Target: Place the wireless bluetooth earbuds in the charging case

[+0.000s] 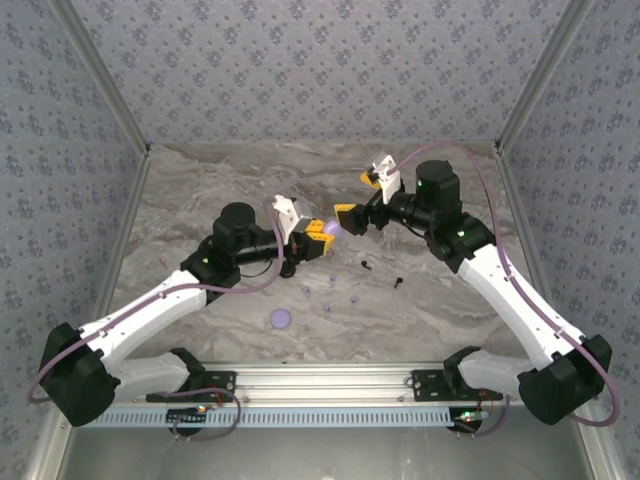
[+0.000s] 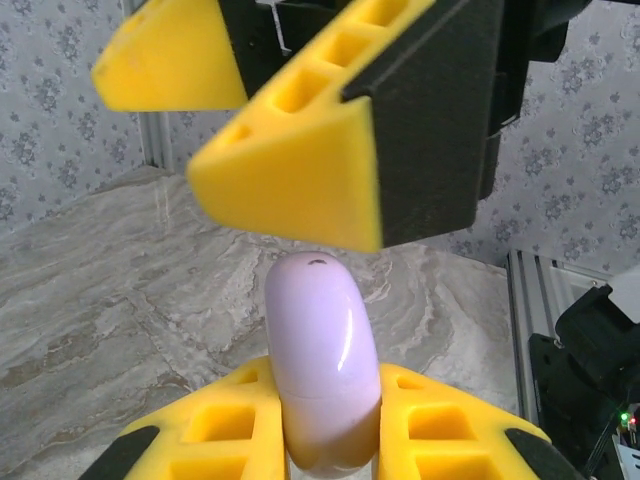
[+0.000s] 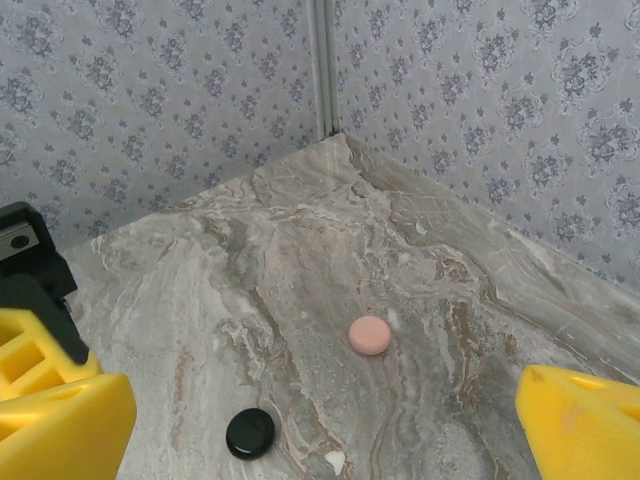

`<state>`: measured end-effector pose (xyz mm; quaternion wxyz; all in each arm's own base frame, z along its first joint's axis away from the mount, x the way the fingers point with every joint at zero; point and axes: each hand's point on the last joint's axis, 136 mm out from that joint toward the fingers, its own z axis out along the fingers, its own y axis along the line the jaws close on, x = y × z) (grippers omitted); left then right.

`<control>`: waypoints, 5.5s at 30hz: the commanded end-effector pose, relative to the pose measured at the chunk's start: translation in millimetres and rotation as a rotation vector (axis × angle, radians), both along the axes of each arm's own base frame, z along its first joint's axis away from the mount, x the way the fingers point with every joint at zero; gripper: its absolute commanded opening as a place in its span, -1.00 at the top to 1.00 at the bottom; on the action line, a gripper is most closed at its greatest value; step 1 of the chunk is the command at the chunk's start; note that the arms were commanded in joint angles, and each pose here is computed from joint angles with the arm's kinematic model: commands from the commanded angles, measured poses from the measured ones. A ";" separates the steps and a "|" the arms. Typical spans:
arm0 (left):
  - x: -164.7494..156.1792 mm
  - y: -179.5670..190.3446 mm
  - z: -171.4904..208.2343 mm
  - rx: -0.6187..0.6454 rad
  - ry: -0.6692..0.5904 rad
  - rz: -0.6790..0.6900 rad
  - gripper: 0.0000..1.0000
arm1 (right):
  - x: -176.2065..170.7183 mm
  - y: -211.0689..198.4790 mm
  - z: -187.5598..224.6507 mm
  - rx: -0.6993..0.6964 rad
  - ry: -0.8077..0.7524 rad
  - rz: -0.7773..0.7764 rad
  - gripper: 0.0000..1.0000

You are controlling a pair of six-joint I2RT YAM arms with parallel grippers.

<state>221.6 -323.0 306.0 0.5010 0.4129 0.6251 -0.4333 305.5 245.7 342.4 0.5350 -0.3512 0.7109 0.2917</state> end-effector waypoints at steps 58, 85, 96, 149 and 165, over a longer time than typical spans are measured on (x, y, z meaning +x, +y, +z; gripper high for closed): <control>-15.2 -3.4 23.5 0.022 -0.249 -0.042 1.00 | -17.9 6.2 4.3 -0.010 -0.011 0.102 -0.99; -14.4 -1.3 19.8 0.033 -0.250 -0.031 1.00 | -63.7 -1.9 -10.3 -0.074 -0.058 0.295 -0.99; -34.6 -1.6 29.6 0.006 -0.273 -0.126 1.00 | -98.3 2.6 -4.8 -0.148 -0.190 0.564 -0.44; -26.2 -4.2 16.5 0.025 -0.232 -0.100 0.62 | -105.0 18.3 0.7 -0.123 -0.131 0.623 0.59; -25.3 -4.7 14.9 0.027 -0.231 -0.097 0.87 | -84.3 18.7 4.1 -0.126 -0.125 0.526 -0.11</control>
